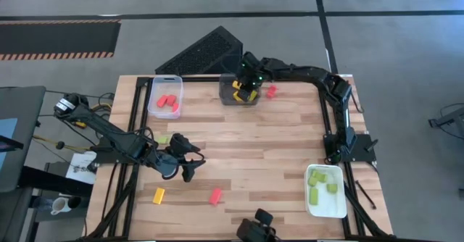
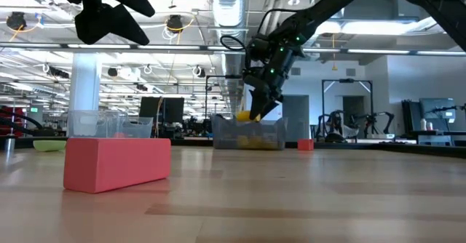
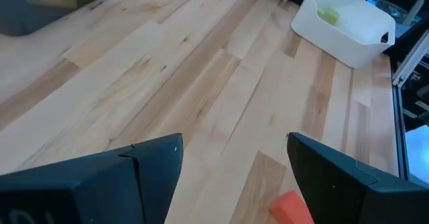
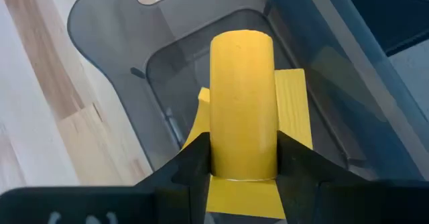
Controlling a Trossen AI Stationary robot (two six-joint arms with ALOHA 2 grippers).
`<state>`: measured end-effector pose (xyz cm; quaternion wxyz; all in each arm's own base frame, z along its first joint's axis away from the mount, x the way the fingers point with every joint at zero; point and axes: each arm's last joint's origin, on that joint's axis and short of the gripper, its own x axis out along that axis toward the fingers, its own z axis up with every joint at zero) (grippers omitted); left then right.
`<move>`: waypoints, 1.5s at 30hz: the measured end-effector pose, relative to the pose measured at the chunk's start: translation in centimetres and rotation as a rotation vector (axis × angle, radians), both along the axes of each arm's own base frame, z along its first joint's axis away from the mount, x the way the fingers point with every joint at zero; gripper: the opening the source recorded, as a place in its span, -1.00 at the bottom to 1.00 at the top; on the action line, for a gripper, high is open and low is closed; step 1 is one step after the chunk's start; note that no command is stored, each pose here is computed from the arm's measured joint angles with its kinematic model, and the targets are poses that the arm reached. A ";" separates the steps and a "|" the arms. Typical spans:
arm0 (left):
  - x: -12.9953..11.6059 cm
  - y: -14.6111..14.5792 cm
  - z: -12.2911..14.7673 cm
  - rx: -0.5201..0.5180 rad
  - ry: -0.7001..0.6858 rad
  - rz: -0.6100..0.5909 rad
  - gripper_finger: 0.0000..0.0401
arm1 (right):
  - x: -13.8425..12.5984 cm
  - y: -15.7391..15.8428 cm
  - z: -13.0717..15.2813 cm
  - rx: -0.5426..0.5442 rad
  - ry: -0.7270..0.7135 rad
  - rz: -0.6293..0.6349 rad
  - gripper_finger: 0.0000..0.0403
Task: Sort & place blocks by color
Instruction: Put the yellow block into the black bin
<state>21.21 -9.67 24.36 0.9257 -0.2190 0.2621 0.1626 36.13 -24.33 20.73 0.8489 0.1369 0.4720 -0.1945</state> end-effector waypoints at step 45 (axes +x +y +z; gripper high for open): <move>0.3 -0.9 -2.1 -0.265 0.244 -0.228 0.24 | -5.8 26.5 15.9 0.209 -0.096 0.291 0.27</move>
